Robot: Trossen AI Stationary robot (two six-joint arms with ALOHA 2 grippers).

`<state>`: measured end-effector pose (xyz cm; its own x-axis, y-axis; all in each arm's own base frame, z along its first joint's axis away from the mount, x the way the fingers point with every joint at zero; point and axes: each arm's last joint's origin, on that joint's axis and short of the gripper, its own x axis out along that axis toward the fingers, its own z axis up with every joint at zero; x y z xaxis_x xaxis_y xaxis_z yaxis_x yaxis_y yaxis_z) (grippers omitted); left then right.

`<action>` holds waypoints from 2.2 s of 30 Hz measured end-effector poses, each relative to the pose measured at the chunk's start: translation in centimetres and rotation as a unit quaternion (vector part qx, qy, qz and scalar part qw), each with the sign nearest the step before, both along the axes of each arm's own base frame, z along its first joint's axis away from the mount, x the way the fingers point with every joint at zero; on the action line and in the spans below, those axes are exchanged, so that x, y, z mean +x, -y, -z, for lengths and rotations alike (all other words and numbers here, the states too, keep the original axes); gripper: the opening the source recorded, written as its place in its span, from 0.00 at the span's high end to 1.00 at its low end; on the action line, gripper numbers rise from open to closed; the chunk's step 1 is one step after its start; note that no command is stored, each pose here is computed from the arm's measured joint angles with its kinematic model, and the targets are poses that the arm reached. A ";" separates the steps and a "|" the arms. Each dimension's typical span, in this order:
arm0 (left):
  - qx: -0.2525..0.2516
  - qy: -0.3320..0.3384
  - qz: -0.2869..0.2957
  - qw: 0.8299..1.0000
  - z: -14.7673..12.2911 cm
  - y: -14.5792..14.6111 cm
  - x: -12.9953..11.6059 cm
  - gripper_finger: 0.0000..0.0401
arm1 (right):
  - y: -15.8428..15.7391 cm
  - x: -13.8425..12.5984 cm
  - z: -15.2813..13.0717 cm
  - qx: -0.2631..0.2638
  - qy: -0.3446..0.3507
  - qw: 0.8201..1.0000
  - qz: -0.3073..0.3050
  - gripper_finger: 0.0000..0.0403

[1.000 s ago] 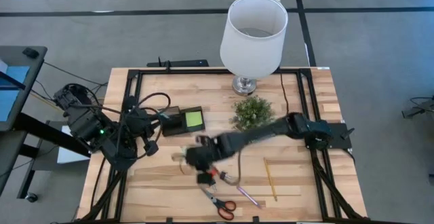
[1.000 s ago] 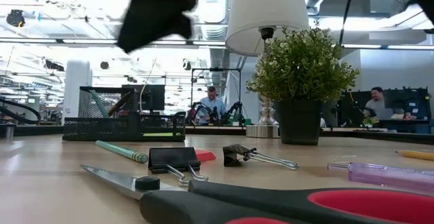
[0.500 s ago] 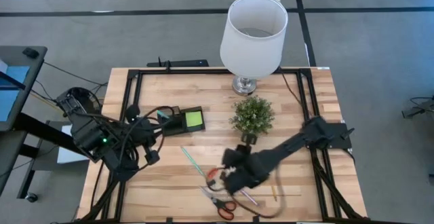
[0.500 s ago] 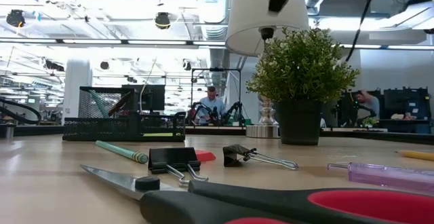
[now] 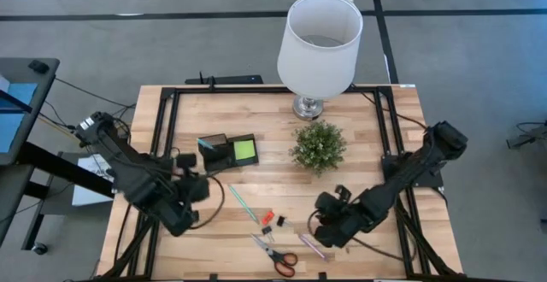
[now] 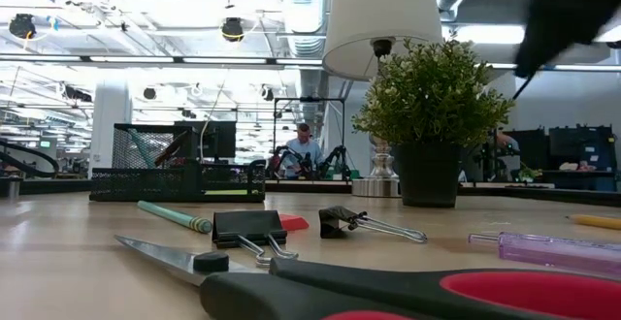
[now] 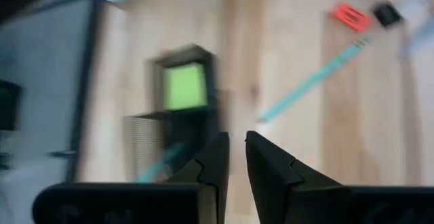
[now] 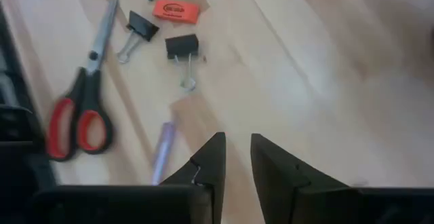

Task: Pick and place office supplies into organizer
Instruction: Put the yellow pencil into the black desk organizer

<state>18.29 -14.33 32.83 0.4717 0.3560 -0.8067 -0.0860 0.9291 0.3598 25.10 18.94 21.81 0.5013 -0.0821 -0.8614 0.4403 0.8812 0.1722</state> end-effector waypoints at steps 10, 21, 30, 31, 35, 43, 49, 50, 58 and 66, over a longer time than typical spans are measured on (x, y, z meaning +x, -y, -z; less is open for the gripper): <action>-0.105 0.061 0.179 0.976 6.9 2.1 3.9 0.89 | -2.8 -5.1 0.0 0.162 -0.070 0.979 0.105 0.84; -0.088 0.157 0.215 0.960 6.4 -0.1 7.4 0.89 | -8.6 -6.8 4.7 0.250 -0.184 0.937 0.160 0.89; -0.079 0.163 0.209 0.961 6.2 -1.2 8.1 0.89 | -7.4 -4.9 4.9 0.228 -0.190 0.946 0.135 0.93; -0.079 0.163 0.208 0.961 6.2 -1.2 8.1 0.89 | -7.2 -4.7 4.9 0.230 -0.193 0.945 0.129 0.93; -0.081 0.159 0.205 0.962 6.3 -1.3 8.0 0.89 | -6.9 -4.1 5.2 0.257 -0.251 0.926 0.116 0.92; -0.064 0.136 0.170 0.974 6.8 -1.6 7.6 0.89 | -6.2 -4.4 5.1 0.235 -0.264 0.924 0.147 0.92; -0.043 0.109 0.167 0.979 7.2 -1.9 7.3 0.89 | -6.2 -4.4 5.1 0.235 -0.265 0.924 0.147 0.93; -0.039 0.105 0.171 0.979 7.2 -1.9 7.2 0.89 | -6.2 -4.4 5.1 0.235 -0.264 0.924 0.147 0.93; -0.030 0.086 0.176 0.980 7.4 -2.1 7.0 0.89 | -6.1 -4.3 5.1 0.231 -0.263 0.927 0.131 0.93; -0.042 0.091 0.161 0.982 7.4 -2.1 7.0 0.89 | -6.1 -4.3 5.1 0.227 -0.263 0.929 0.129 0.94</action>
<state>25.32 -12.21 25.45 0.6881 0.1012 -0.7186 0.1605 0.9445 0.2867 20.76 25.04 16.70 0.0163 0.2912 -0.9565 0.7553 0.6232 0.2026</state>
